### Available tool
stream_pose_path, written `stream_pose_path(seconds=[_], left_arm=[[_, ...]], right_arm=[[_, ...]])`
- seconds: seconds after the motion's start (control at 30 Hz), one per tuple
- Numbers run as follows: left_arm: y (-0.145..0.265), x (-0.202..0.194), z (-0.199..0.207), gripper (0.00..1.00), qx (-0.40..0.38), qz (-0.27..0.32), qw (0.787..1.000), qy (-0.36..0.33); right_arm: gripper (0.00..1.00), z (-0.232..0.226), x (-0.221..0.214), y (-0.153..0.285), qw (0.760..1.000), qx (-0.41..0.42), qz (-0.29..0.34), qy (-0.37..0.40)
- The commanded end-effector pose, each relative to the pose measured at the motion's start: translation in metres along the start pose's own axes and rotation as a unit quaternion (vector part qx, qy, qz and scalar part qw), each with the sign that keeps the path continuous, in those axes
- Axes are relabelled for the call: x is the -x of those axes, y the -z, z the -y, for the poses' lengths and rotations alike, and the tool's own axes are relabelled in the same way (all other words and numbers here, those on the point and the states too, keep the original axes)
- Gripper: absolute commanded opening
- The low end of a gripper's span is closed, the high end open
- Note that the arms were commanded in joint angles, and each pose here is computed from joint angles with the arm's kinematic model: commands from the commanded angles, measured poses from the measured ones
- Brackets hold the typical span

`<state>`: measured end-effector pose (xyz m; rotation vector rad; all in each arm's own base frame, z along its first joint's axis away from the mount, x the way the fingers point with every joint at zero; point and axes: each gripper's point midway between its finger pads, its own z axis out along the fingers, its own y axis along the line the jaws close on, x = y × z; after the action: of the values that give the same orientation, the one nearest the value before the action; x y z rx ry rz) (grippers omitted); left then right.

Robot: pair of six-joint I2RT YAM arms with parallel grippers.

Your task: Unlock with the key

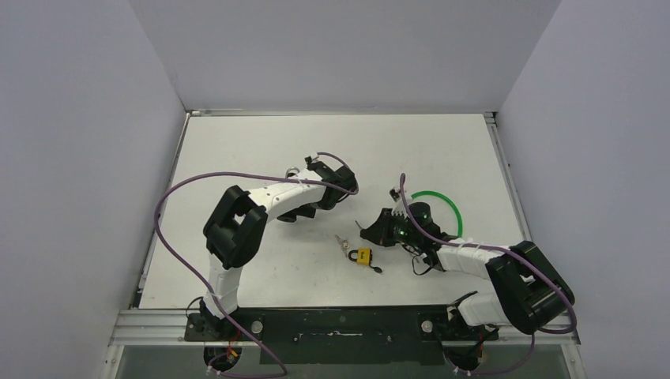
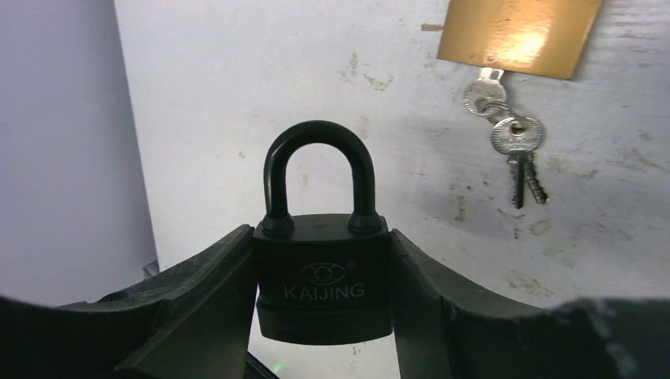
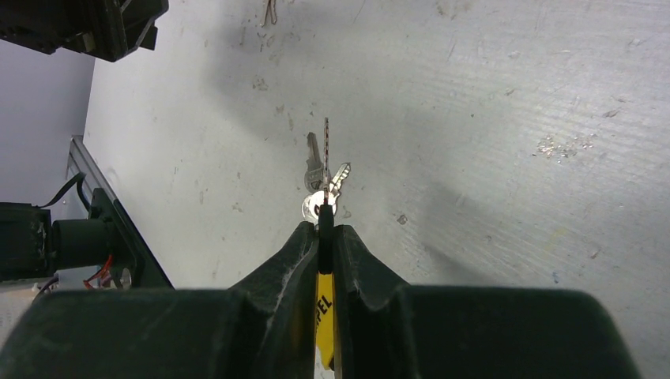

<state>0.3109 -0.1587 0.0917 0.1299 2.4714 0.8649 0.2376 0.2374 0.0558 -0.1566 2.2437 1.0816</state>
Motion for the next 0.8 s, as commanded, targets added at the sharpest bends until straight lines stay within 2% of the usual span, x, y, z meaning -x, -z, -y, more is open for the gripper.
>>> stream_pose_path(seconds=[0.0,0.13,0.27,0.43,0.63,0.77], left_arm=[[0.011,0.016,-0.03,0.17,0.05,0.033,0.998,-0.002],[0.013,0.017,-0.013,0.17,-0.023,0.023,0.999,0.026],[0.023,0.021,0.001,0.17,-0.114,0.012,0.991,0.069],[0.034,0.019,0.011,0.15,-0.208,-0.008,0.971,0.113],[0.05,0.021,0.023,0.1,-0.283,-0.013,0.944,0.167],[0.054,0.018,0.03,0.1,-0.315,-0.017,0.929,0.194]], right_arm=[[0.0,-0.02,0.019,-0.004,0.999,0.029,0.028,0.021],[0.0,-0.031,0.017,-0.005,0.998,0.043,0.026,0.028],[0.0,-0.054,0.015,-0.004,0.996,0.078,0.029,0.029],[0.0,-0.098,0.01,-0.003,0.988,0.145,0.043,0.008],[0.0,-0.151,0.004,-0.011,0.977,0.211,0.043,-0.008],[0.0,-0.167,0.002,-0.021,0.972,0.232,0.039,-0.014]])
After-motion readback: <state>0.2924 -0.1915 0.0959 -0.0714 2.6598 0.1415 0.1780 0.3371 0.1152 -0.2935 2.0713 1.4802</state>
